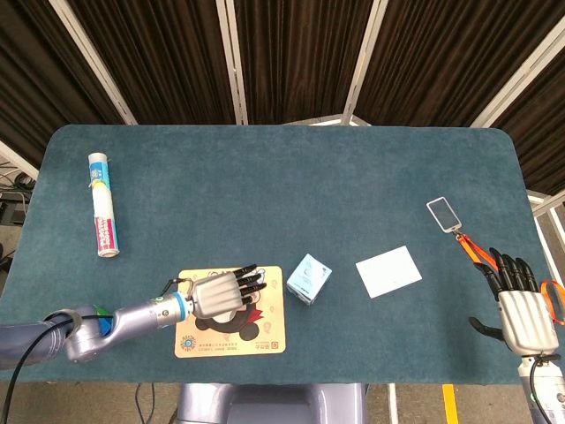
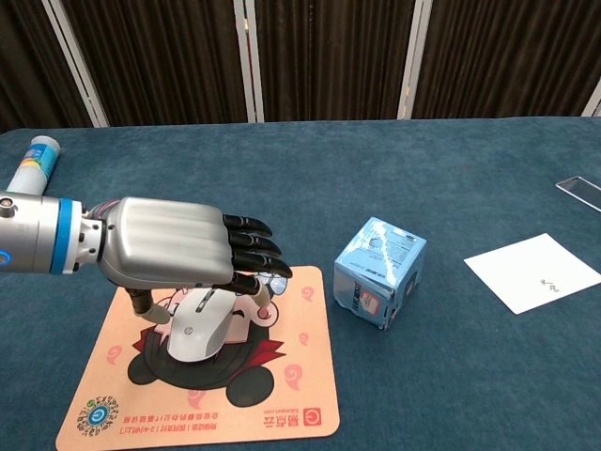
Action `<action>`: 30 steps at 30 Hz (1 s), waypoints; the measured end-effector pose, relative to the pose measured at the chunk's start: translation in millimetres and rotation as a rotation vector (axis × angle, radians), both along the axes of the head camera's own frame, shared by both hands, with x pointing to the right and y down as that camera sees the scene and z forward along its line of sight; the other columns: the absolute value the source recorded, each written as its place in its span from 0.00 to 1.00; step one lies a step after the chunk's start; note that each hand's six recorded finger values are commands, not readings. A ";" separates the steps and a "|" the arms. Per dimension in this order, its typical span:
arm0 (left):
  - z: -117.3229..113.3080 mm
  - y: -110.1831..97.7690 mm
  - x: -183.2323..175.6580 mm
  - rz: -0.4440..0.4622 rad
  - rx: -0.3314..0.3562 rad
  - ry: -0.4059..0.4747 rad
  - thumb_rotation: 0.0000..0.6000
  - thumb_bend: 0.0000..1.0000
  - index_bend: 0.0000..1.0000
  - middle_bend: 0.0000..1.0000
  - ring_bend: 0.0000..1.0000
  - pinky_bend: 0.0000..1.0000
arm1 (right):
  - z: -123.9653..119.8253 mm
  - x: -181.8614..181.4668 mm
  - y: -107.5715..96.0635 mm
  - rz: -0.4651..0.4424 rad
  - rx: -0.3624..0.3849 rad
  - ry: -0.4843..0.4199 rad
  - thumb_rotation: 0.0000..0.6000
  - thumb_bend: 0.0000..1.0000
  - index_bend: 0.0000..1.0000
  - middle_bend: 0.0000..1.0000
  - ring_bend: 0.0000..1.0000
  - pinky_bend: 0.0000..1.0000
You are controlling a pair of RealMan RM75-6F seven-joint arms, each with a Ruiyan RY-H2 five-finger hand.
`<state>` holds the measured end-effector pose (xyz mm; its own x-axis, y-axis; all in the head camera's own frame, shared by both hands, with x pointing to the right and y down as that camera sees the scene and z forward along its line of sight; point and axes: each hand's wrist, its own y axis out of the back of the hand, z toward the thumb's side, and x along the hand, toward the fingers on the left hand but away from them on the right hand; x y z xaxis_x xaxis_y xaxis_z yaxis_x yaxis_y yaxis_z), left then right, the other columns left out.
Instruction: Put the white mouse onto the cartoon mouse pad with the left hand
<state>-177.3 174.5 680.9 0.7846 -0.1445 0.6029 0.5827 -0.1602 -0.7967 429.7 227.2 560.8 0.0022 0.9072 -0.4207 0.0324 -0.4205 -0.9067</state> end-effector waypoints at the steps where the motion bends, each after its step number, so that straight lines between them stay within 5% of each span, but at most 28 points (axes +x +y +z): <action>1: -2.3 -1.4 -0.4 -0.010 0.001 0.009 1.00 0.19 0.16 0.00 0.00 0.00 | -0.1 0.0 0.0 0.000 0.000 0.000 1.00 0.08 0.16 0.00 0.00 0.00; 10: -44.7 -30.5 -30.0 -0.183 0.070 0.062 1.00 0.19 0.13 0.00 0.00 0.00 | 0.4 -0.6 0.0 -0.005 0.000 0.005 1.00 0.08 0.16 0.00 0.00 0.00; 18: -75.5 -40.9 -84.8 -0.356 0.173 0.014 1.00 0.19 0.07 0.00 0.00 0.00 | 0.0 -0.8 0.4 -0.007 -0.001 0.004 1.00 0.08 0.16 0.00 0.00 0.00; 30: -109.0 -18.8 -184.8 -0.881 0.211 0.029 1.00 0.16 0.00 0.00 0.00 0.00 | -1.1 -1.9 2.6 -0.031 -0.003 0.011 1.00 0.07 0.16 0.00 0.00 0.00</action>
<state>-362.1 155.7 571.9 0.3517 -0.8053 0.4772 0.2974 -0.3872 -0.8727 427.8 229.8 559.7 0.0256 0.9055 -0.4235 0.0098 -0.4239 -0.9057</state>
